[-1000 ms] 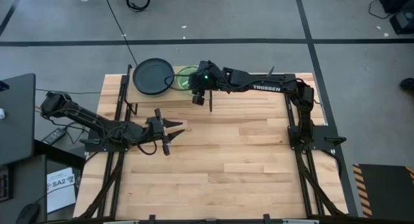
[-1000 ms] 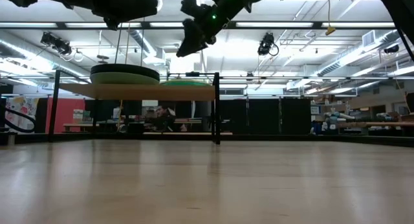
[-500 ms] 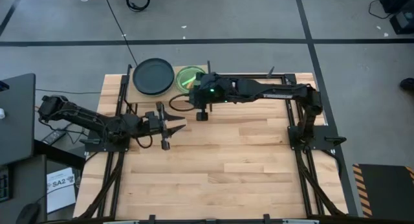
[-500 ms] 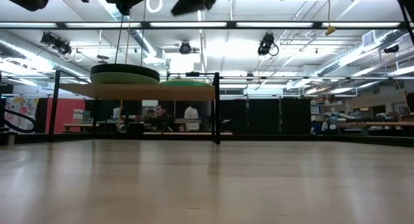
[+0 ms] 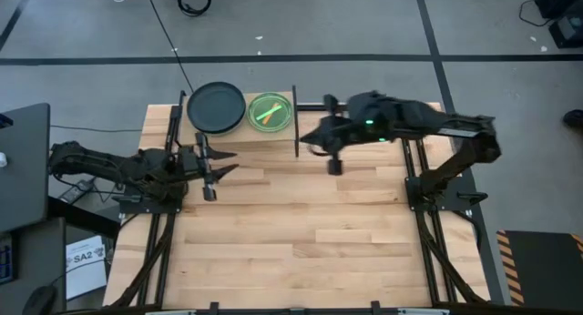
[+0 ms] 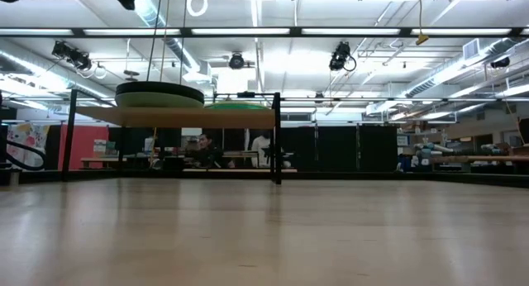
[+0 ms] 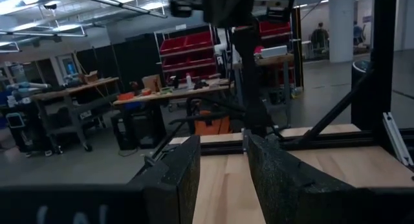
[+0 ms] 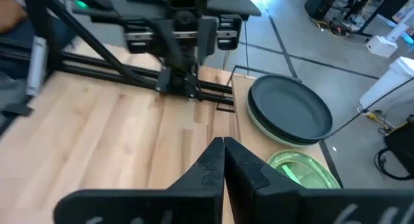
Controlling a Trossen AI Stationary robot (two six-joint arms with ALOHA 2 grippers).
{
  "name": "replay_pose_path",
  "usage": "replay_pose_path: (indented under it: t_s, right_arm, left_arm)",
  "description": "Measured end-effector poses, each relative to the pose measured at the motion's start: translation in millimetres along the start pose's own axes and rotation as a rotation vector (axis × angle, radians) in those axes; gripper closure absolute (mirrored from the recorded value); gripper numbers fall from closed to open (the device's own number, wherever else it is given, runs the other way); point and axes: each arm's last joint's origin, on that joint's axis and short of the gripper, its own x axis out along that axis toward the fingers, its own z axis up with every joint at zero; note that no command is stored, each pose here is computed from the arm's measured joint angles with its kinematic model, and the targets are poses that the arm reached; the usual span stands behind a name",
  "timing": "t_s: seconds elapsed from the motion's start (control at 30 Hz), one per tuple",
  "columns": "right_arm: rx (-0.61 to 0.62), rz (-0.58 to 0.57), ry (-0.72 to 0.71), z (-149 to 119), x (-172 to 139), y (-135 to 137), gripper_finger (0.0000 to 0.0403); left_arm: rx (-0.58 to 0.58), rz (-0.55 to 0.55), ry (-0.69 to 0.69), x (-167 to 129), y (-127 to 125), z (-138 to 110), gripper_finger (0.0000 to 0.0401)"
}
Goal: Place and stack plates onto a shelf
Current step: Return to Home Position
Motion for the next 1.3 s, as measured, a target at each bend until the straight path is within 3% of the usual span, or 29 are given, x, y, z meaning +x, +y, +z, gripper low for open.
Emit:
replay_pose_path:
  t_s: [0.23,0.57,0.8,1.3]
  right_arm:
    - [0.025,0.036,-0.039,-16.9,-49.6,10.7,0.0389]
    - [0.088,0.051,-0.089,-75.9,-76.7,24.0,0.0389]
    - [0.136,0.045,-0.151,-117.2,-87.8,30.3,0.0392]
    - [0.214,0.093,-0.259,-179.2,-112.1,40.2,0.0393]
  left_arm:
    - [0.011,0.003,-0.014,-30.1,14.5,7.7,0.0264]
    - [-0.01,-0.003,0.015,-59.1,26.1,3.3,0.0264]
    - [-0.012,-0.003,0.015,-64.5,25.0,-12.7,0.0264]
    - [-0.048,0.025,-0.022,-63.1,14.3,-64.5,0.0264]
